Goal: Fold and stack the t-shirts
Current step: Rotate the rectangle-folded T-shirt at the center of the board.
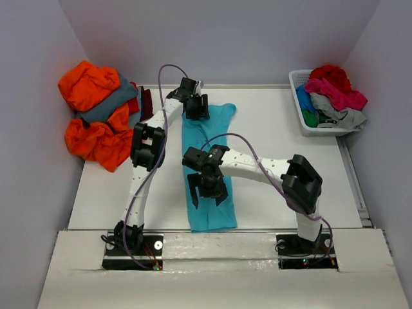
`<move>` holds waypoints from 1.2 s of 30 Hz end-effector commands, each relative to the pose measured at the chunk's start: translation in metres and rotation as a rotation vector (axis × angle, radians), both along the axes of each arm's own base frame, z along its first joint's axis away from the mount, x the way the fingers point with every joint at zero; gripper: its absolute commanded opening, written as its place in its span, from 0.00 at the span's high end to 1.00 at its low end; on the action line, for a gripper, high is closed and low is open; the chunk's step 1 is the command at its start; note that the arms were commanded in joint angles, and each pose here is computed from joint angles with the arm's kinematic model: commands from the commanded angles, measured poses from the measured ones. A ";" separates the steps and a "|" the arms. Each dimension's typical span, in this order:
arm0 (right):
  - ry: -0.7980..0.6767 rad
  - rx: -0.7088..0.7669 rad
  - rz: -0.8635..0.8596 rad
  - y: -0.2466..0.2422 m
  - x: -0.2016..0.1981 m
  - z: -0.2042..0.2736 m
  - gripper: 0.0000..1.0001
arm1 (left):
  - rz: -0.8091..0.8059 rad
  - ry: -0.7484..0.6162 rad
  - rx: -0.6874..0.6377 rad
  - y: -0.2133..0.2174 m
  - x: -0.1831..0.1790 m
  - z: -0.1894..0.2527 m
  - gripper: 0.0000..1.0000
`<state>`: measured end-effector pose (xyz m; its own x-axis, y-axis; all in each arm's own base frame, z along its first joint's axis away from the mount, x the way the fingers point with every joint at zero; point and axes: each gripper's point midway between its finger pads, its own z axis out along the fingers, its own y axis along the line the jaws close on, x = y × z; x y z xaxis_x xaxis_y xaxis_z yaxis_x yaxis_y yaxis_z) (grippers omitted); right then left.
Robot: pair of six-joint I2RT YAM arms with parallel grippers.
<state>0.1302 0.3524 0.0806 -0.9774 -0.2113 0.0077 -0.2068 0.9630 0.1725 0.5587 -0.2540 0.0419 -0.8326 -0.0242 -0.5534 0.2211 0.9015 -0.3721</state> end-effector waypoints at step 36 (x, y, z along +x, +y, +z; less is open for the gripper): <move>-0.291 0.267 -0.479 -0.112 0.350 0.043 0.21 | 0.050 -0.155 0.016 0.020 0.006 0.093 0.21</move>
